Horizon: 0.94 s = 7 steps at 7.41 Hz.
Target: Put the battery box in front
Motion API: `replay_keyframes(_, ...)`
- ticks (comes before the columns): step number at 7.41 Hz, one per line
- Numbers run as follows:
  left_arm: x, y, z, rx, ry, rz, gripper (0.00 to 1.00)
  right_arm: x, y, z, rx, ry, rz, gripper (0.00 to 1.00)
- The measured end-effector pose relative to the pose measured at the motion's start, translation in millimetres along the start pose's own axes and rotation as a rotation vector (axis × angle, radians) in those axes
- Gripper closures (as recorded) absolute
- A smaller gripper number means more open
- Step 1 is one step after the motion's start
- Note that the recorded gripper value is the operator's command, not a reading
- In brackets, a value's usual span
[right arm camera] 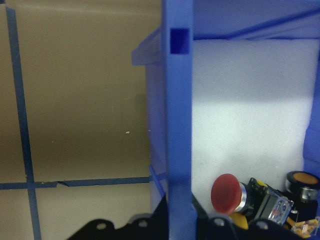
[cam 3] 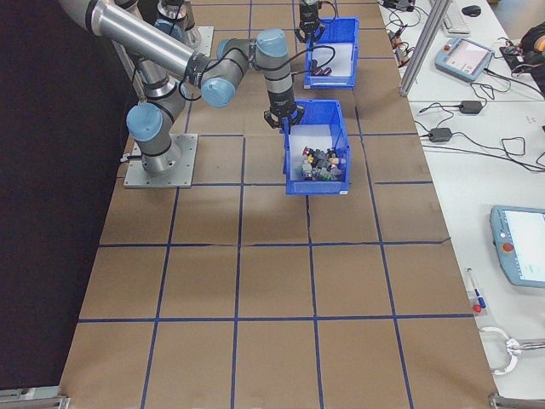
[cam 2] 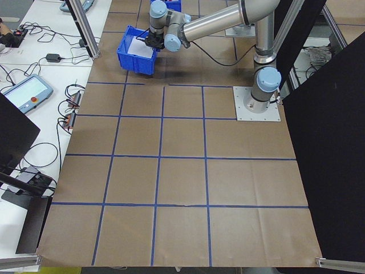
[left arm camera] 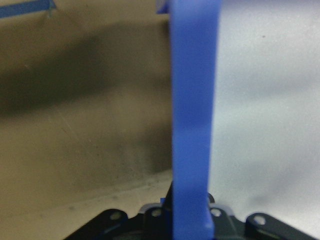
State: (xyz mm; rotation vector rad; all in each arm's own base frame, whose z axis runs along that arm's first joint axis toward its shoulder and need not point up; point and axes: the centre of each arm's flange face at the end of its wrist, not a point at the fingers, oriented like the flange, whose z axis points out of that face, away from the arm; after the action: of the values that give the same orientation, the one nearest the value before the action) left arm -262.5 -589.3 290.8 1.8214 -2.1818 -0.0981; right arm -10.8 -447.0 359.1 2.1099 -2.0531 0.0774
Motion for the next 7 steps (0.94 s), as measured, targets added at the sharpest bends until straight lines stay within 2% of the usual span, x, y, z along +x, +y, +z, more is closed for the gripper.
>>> replay_keyframes(3,19.2,42.5,31.7,-0.01,-0.017,0.003,0.99,-3.7,-2.3,2.0,0.004,-0.011,-0.003,1.0)
replay_keyframes(5,19.1,51.4,44.6,-0.01,-0.033,-0.094,0.99,-10.1,-5.0,5.3,0.006,-0.019,-0.004,1.0)
replay_keyframes(6,19.1,52.5,46.1,-0.01,-0.035,-0.134,0.93,-13.3,-6.7,3.4,0.005,-0.018,-0.006,1.0)
replay_keyframes(7,19.3,53.0,45.2,-0.01,-0.034,-0.167,0.76,-19.4,-9.3,1.1,0.007,-0.022,-0.007,1.0)
